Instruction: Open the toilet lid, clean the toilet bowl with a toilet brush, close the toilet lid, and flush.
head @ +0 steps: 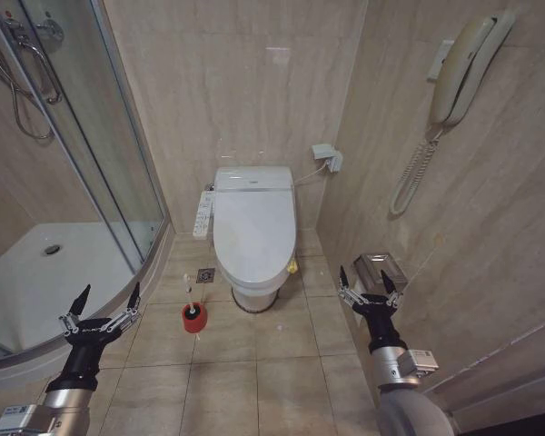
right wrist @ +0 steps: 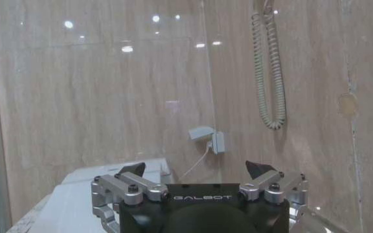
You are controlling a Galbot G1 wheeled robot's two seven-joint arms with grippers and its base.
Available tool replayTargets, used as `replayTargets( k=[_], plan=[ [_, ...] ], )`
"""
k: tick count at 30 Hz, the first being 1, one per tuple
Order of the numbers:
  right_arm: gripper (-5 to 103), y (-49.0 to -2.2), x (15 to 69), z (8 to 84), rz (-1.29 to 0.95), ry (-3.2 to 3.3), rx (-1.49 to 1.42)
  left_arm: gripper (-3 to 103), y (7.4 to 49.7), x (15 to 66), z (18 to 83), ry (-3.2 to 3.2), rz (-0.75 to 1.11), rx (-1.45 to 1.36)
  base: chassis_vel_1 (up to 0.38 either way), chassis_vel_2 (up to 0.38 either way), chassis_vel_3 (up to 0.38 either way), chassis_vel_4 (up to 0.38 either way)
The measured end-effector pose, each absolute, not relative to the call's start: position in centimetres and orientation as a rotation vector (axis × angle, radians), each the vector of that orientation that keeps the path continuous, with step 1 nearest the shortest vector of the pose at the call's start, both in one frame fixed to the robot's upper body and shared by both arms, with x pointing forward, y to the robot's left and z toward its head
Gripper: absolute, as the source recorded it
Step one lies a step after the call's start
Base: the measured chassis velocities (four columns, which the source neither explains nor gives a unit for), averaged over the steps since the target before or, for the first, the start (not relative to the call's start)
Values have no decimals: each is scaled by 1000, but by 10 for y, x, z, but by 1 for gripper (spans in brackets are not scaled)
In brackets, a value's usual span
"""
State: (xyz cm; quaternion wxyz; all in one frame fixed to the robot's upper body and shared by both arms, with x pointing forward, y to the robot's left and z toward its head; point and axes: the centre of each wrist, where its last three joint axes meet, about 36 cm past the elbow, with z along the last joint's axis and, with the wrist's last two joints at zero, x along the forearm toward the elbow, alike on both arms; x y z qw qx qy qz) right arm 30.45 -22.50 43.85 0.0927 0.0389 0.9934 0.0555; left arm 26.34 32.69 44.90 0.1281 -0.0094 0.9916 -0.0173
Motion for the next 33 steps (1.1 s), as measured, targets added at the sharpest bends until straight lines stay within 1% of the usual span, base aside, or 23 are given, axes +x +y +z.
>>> replayTargets(
  k=[33],
  plan=[
    [100,-225,305,438,165,2949,116,100,327,263,449,2884,-50,-27,0,0,0,0]
  ],
)
